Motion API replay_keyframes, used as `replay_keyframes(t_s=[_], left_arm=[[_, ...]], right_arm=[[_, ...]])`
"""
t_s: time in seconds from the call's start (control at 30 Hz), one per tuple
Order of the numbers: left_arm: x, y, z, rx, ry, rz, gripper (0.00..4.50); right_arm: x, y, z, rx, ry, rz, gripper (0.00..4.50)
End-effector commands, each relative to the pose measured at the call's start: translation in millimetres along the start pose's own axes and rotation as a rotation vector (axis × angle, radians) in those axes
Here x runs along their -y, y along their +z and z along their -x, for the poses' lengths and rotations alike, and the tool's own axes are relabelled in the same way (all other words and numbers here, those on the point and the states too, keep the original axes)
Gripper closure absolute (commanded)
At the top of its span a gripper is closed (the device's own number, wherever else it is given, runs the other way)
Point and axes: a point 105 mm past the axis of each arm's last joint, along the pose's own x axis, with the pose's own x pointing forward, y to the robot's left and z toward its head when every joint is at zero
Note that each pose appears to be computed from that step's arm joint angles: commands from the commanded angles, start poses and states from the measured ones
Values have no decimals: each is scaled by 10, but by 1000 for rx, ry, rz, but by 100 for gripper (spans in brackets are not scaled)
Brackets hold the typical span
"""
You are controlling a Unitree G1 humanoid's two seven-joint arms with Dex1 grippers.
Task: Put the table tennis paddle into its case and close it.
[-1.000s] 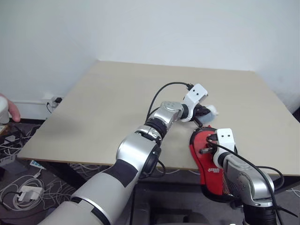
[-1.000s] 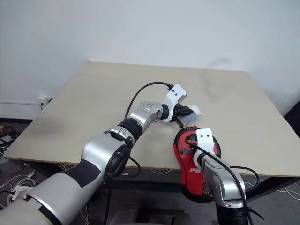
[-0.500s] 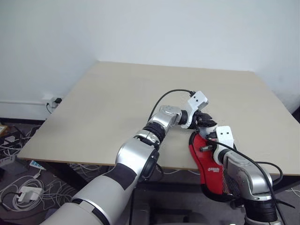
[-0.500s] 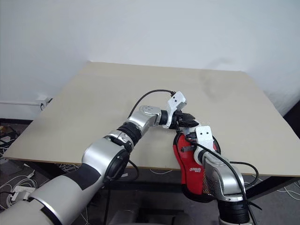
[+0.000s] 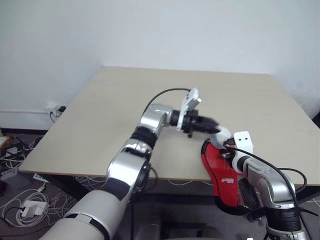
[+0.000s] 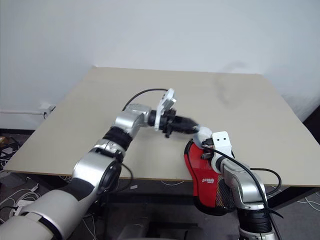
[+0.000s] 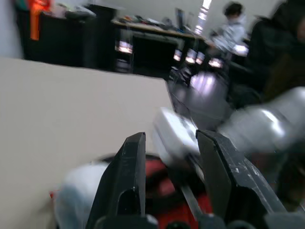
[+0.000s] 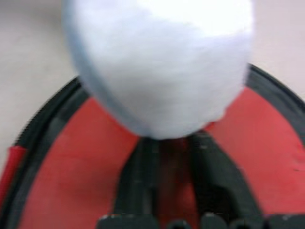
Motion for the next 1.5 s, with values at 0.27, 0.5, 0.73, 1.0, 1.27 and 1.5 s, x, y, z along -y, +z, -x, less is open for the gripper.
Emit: replay_keyframes(t_s=[0.27,0.5,0.73,1.0,1.27,1.5], left_arm=[[377,-266,-171,-31,1,-8,279],[319,-254,-419,-16,73,-15,279],[274,-530,-628,-101,134,-42,279],[88,-809,-819,-183,315,-111,279],[143,-985,-837,-250,304,-183,279],[101,-964,-764,-242,333,-158,279]], right_arm=[[319,193,117,-28,-27,-42,83],[503,536,299,36,-7,-13,83],[507,837,339,119,31,-70,83],[246,825,223,65,188,-170,83],[24,696,106,-13,294,-218,83],[-88,575,30,-92,350,-274,83]])
